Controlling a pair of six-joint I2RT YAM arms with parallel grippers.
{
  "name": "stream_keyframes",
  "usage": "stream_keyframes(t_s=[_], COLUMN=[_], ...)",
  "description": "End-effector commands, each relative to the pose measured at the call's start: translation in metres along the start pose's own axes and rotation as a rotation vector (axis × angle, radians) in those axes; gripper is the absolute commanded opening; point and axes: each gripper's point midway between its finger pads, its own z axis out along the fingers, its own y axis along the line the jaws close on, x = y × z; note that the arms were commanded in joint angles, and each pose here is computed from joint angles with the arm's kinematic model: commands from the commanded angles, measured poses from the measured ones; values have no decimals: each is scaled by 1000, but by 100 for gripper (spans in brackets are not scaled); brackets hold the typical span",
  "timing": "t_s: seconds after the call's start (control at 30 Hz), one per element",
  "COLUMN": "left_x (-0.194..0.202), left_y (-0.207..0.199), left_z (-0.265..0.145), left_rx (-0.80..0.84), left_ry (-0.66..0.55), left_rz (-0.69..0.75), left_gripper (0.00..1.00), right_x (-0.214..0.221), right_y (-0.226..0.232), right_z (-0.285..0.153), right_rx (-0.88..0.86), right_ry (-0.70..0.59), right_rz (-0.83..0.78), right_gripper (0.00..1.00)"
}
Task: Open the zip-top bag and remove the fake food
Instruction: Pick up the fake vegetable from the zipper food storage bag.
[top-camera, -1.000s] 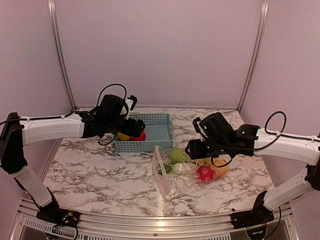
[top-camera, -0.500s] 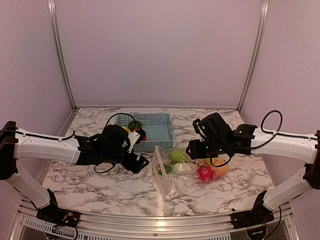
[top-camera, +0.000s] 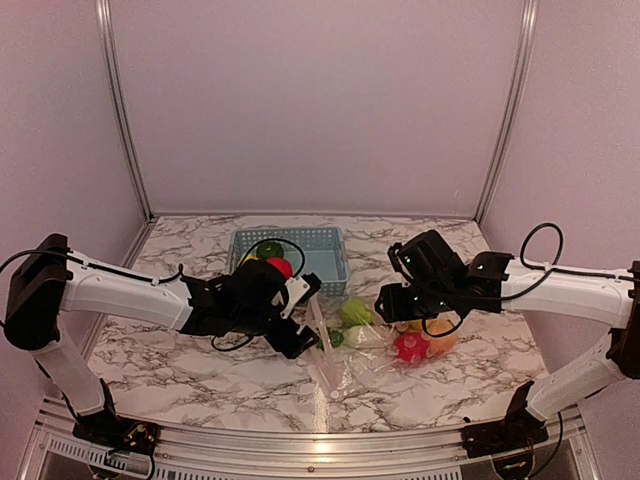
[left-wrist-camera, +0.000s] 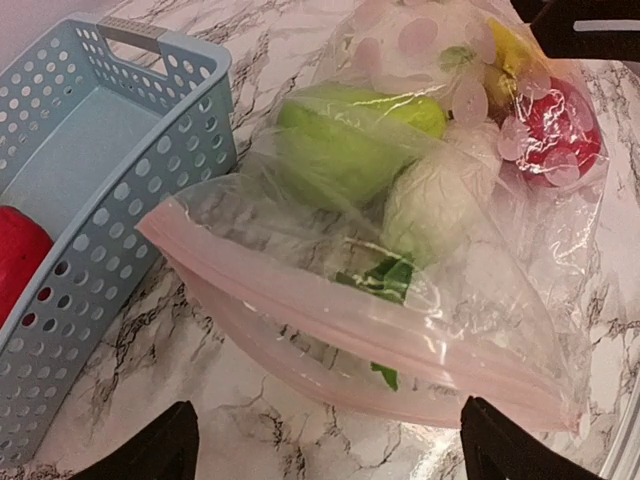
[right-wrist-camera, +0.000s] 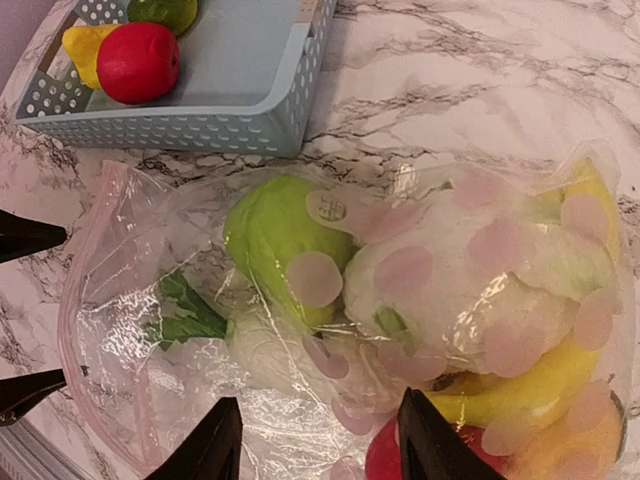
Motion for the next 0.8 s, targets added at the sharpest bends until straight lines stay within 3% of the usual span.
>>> stream_keyframes(t_s=[0.0,0.43,0.77], left_x=[-28,-21,-16], left_y=[-19,-30,-37], left_z=[8,44,74], left_rx=[44,90,120], left_ry=[-55,25,75], left_rz=[79,179,202], left_gripper=[93,80,76], right_x=[-6,-10,-9], right_y=[-3,-12,-14], right_z=[-5,-12,-14], right_rx=[-4,9,6], right_ry=[-18,-41,-45], right_rz=[17,27,29], right_gripper=[51,51,51])
